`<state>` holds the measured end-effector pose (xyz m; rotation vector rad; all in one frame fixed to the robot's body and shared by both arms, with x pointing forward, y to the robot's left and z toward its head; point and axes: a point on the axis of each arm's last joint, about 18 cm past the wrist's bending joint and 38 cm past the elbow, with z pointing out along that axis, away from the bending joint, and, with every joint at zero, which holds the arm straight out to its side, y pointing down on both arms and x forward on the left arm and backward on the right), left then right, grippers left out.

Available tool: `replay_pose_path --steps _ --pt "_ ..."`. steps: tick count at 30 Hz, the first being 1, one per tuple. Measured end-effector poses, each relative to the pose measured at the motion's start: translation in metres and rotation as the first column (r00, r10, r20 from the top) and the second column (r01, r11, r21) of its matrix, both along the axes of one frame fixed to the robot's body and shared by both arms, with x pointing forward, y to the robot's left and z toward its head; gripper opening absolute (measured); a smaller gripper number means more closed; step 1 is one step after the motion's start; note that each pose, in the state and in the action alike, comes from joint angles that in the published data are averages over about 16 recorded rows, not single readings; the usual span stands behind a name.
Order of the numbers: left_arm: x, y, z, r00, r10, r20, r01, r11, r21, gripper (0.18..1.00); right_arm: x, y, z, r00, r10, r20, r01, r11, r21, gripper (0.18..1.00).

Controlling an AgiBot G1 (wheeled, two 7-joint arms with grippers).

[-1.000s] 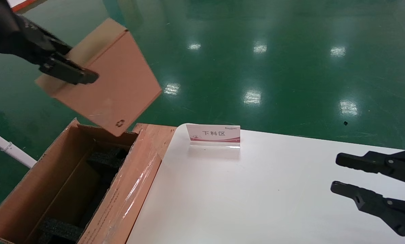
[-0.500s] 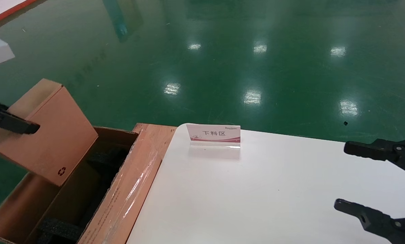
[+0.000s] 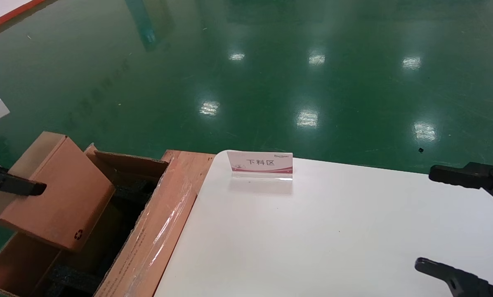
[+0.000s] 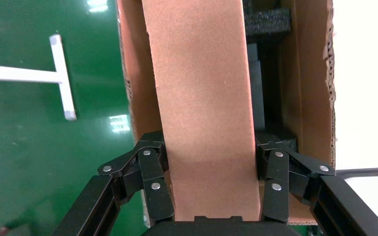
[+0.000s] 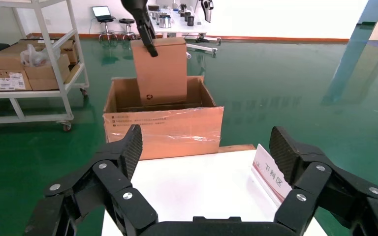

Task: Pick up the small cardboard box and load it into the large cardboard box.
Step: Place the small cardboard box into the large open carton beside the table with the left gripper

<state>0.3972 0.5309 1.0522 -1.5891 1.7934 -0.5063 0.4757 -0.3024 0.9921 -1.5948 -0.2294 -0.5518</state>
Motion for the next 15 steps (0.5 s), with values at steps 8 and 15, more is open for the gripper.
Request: replay_pose_path --steps 8,15 --pt "0.000 0.011 -0.029 0.999 0.007 -0.032 -0.007 1.000 -0.026 0.464 0.000 0.000 0.000 1.000 0.000 0.000 0.000 1.000 0.000 0.978" --pt "0.004 0.021 -0.045 0.999 0.010 -0.050 -0.011 1.000 -0.024 0.463 0.000 0.000 0.000 1.000 0.000 0.000 0.000 1.000 0.000 0.998"
